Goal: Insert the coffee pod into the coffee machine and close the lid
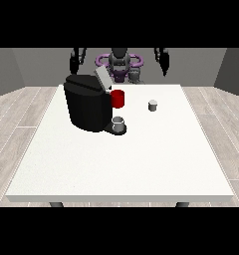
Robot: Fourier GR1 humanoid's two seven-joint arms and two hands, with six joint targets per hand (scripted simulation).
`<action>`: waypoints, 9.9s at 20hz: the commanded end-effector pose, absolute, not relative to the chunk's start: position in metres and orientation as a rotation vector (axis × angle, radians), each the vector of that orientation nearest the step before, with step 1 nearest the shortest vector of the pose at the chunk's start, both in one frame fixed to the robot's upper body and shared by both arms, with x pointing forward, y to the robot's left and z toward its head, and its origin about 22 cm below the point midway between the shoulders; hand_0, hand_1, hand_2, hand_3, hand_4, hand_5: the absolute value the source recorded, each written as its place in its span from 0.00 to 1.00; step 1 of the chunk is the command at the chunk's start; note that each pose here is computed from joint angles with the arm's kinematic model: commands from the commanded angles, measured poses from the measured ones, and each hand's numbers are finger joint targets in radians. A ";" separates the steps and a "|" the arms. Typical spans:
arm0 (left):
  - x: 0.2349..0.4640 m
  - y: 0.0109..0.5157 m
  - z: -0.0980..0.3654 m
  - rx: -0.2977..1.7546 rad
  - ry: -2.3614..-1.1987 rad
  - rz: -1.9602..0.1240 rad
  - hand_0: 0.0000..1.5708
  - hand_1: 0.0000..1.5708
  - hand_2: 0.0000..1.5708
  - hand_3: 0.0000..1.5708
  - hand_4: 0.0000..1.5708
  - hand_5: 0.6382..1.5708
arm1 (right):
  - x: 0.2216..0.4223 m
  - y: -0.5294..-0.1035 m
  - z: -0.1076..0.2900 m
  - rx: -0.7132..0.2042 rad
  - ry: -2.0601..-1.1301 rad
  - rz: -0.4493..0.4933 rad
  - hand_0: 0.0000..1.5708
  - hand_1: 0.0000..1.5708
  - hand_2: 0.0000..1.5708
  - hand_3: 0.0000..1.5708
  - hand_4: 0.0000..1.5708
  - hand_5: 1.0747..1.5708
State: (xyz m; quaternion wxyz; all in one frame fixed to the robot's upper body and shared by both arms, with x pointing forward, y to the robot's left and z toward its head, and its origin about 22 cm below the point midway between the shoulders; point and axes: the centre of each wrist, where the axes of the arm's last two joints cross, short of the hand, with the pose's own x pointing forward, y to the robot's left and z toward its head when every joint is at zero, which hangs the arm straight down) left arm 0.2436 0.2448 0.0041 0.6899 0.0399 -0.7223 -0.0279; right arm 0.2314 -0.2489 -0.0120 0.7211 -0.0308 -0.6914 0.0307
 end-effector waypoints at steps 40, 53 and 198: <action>0.345 0.304 0.003 0.501 -1.336 -0.916 0.31 0.31 0.46 0.31 0.00 1.00 | 0.293 -0.198 0.005 -0.185 -1.564 0.106 0.00 0.00 0.00 0.00 0.00 1.00; 0.365 0.291 0.005 0.749 -1.293 -1.201 0.53 0.53 0.64 0.55 0.22 1.00 | 0.306 -0.190 0.007 -0.126 -1.613 0.159 0.00 0.00 0.00 0.00 0.00 1.00; 0.456 0.285 0.298 0.995 -1.692 -1.183 0.00 0.00 0.27 0.21 0.00 1.00 | 0.340 -0.201 0.054 -0.294 -1.710 0.161 0.00 0.00 0.00 0.00 0.09 1.00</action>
